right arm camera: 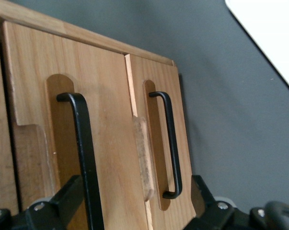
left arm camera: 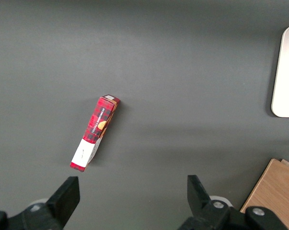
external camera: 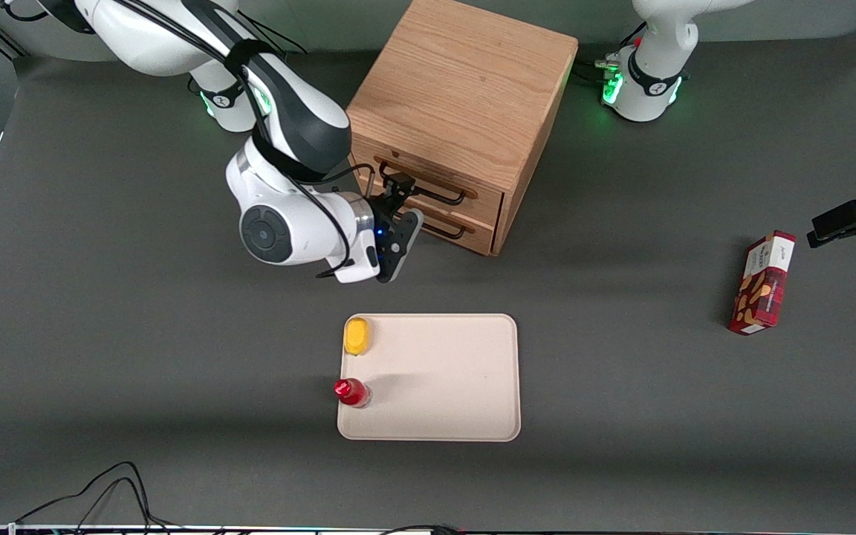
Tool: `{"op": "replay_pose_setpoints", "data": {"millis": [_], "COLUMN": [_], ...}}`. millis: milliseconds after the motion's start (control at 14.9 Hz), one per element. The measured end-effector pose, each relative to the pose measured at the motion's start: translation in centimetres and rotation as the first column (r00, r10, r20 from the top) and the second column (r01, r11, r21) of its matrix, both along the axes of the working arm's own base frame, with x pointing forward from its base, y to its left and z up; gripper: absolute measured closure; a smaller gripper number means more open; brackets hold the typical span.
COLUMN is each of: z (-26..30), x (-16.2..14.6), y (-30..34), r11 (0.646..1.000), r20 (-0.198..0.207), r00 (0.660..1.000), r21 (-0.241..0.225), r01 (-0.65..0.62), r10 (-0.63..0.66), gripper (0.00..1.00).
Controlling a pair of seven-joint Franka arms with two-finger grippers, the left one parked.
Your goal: Open upper drawer
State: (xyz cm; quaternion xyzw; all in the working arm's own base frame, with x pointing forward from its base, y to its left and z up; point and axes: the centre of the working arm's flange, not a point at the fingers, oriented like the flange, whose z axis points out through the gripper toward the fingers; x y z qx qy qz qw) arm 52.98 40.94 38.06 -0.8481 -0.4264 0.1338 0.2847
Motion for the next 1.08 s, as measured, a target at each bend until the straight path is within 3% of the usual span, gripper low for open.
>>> {"op": "replay_pose_setpoints", "data": {"millis": [673,875,1077], "z": [-2.3,-2.6,-4.1], "x": [-1.4,-1.1,1.8], "y": [0.7,0.7,-0.8], "r11": [1.000,1.000,0.999], "r20": [-0.040,-0.035,0.016], "r00": [0.999,0.999,0.999], "r21": [-0.019,-0.016,-0.028], "r01": [-0.018,-0.009,0.033], "r10": [0.018,0.008,-0.032], "gripper": [0.00,0.00,0.00]}}
